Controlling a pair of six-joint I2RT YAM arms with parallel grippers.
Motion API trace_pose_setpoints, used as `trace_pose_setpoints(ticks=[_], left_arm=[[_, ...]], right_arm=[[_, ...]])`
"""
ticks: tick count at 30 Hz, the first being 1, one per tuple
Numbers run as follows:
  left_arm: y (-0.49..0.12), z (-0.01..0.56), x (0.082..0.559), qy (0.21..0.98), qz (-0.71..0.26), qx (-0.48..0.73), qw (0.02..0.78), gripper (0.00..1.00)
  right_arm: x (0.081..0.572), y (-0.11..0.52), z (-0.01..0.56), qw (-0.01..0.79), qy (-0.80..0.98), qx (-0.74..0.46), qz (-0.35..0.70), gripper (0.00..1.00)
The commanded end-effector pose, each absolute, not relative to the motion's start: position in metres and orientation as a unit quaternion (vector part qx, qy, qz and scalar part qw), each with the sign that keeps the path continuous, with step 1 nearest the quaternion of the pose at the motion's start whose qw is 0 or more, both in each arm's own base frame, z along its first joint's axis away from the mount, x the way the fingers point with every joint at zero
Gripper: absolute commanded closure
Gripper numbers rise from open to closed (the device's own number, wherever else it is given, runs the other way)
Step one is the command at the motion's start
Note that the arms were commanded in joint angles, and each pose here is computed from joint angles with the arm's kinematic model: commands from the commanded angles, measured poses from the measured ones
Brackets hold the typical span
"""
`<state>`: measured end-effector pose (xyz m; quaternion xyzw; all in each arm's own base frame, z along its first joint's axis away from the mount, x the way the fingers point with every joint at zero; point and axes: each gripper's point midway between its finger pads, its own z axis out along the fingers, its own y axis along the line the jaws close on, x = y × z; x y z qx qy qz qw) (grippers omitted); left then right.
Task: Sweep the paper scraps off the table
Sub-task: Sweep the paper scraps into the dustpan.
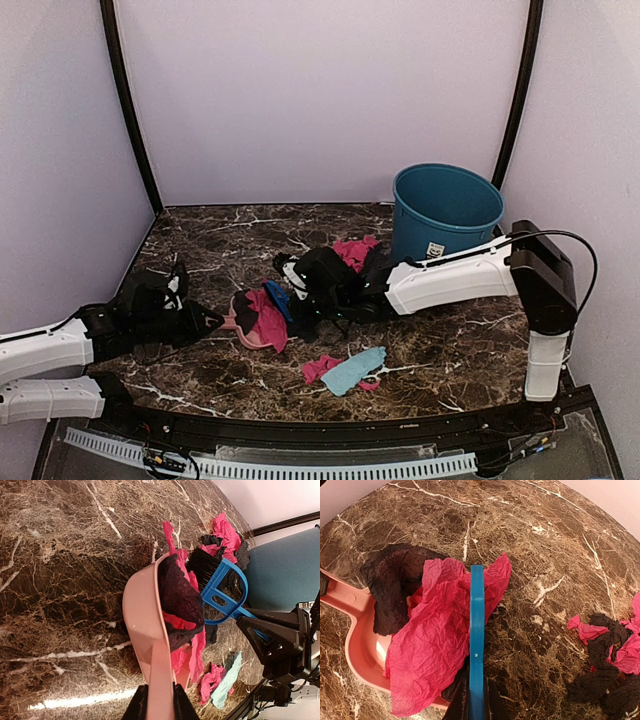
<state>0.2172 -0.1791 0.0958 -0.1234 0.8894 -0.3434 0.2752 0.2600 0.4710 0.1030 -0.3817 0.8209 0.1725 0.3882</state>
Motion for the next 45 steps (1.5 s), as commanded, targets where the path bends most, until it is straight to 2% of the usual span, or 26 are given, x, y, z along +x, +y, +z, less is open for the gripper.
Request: trace_pose_setpoints(ticks=[1,20,34,45], left_arm=[[-0.182,0.085,0.209,0.894,-0.346,-0.098,0.268,1.00],[-0.197,0.145,0.219,0.839,-0.431,-0.089,0.320,1.00],[-0.197,0.139,0.219,0.830,-0.446,-0.104,0.318,1.00],[-0.208,0.139,0.222,0.808,-0.487,-0.112,0.313,1.00]], right_arm=[[0.258,0.482,0.136,0.414,0.805,-0.373,0.202,1.00],[0.254,0.456,0.197,0.461,0.794,-0.341,0.203,1.00],[0.268,0.442,0.169,0.457,0.819,-0.320,0.137,1.00],[0.249,0.454,0.170,0.435,0.809,-0.342,0.197,1.00]])
